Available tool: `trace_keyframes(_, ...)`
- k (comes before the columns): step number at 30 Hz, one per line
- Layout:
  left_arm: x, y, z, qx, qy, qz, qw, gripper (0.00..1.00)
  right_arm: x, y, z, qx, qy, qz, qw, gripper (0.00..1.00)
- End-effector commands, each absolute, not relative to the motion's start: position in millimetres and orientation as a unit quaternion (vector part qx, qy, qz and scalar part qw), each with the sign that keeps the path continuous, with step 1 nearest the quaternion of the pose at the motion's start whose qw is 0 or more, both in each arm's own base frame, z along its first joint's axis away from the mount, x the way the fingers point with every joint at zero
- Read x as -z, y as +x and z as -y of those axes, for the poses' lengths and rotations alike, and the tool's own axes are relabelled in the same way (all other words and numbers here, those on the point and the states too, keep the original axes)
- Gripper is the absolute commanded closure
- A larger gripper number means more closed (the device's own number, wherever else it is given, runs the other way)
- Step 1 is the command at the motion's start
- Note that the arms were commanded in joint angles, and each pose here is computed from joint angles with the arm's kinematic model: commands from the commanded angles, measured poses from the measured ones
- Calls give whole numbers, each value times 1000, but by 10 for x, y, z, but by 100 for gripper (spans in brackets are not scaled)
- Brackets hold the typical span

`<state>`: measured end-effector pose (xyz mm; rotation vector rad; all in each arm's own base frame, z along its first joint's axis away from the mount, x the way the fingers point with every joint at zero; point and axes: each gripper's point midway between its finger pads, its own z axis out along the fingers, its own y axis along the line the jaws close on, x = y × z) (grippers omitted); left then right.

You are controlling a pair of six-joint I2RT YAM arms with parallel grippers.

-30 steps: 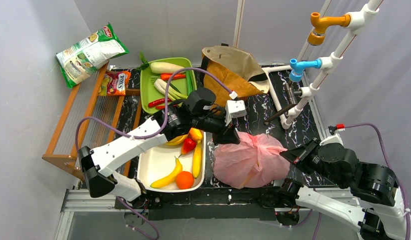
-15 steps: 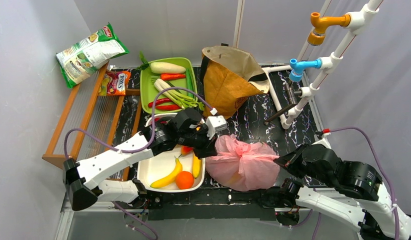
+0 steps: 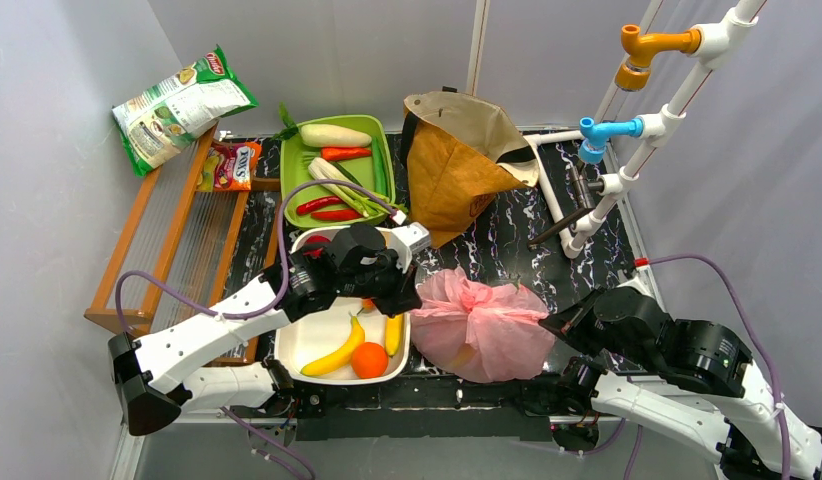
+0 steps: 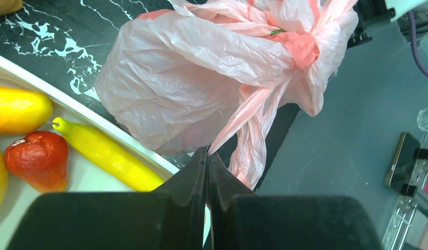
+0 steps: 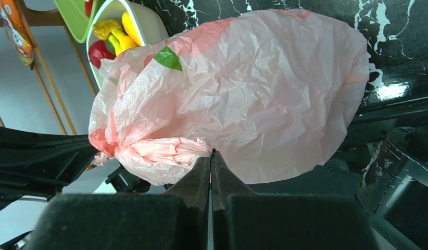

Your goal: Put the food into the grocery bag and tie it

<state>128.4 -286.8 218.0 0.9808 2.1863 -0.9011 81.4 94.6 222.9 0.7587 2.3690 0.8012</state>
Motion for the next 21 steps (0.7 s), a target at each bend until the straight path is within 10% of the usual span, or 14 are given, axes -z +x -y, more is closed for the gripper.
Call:
trace_keyframes(1, -2200, 1490, 2430, 252, 296, -871, 301, 100, -2128, 843, -480, -213, 256, -885, 325, 99)
trace_keyframes(12, -3614, 2154, 3115, 268, 362, -780, 434, 100, -3410, 1333, -653, -220, 161, -841, 467, 99)
trace_keyframes(21, -3194, 2182, 3209, 253, 380, -800, 390, 100, -2594, 1199, -716, -197, 239, -872, 379, 99)
